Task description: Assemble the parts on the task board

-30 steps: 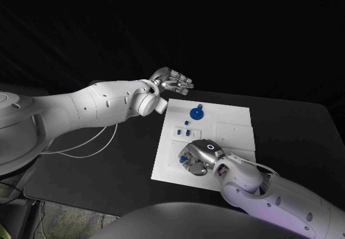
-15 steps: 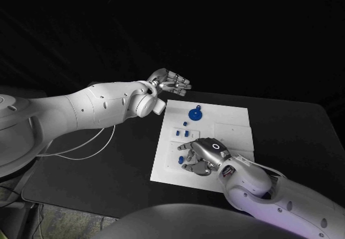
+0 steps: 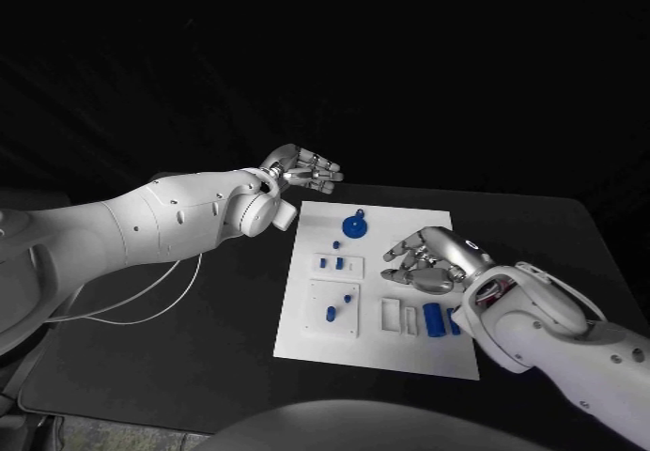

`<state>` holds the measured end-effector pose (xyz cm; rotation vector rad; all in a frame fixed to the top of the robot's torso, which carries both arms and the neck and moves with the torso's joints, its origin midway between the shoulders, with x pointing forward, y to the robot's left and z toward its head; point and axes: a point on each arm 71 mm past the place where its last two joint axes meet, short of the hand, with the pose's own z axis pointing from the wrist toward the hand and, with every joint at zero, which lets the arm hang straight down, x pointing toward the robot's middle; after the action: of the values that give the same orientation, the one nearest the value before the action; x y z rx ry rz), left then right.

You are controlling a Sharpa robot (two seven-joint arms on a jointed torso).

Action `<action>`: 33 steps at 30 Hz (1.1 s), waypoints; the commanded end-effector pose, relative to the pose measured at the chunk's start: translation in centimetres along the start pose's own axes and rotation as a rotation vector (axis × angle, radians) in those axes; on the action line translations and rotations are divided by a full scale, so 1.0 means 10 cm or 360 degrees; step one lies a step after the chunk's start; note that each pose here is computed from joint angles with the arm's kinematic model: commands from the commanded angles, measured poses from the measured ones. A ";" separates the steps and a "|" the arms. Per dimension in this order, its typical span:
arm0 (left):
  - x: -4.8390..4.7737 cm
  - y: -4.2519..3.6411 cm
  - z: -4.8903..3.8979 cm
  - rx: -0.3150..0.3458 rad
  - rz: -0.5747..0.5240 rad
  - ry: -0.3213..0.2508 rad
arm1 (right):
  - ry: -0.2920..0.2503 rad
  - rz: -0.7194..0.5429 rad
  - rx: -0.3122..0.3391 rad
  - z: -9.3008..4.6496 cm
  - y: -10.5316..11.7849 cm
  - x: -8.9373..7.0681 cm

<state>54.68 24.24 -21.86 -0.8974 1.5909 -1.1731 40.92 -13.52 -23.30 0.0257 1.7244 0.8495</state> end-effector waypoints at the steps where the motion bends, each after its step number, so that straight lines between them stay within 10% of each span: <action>1: 0.003 0.008 -0.005 0.0012 -0.0011 0.0019 | 0.0194 0.0356 0.0156 -0.08 -0.20 -0.07; 18: -0.009 0.207 -0.053 -0.0041 -0.0030 0.0003 | 0.0603 0.0289 0.0925 -0.45 -0.90 -0.27; 33: 0.013 0.263 -0.056 -0.0061 -0.0039 0.0008 | 0.0612 0.0048 0.1012 -0.48 -0.94 -0.09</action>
<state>54.06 25.24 -24.37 -0.9420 1.6156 -1.1412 40.81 -23.21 -27.25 0.3992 2.3121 0.3848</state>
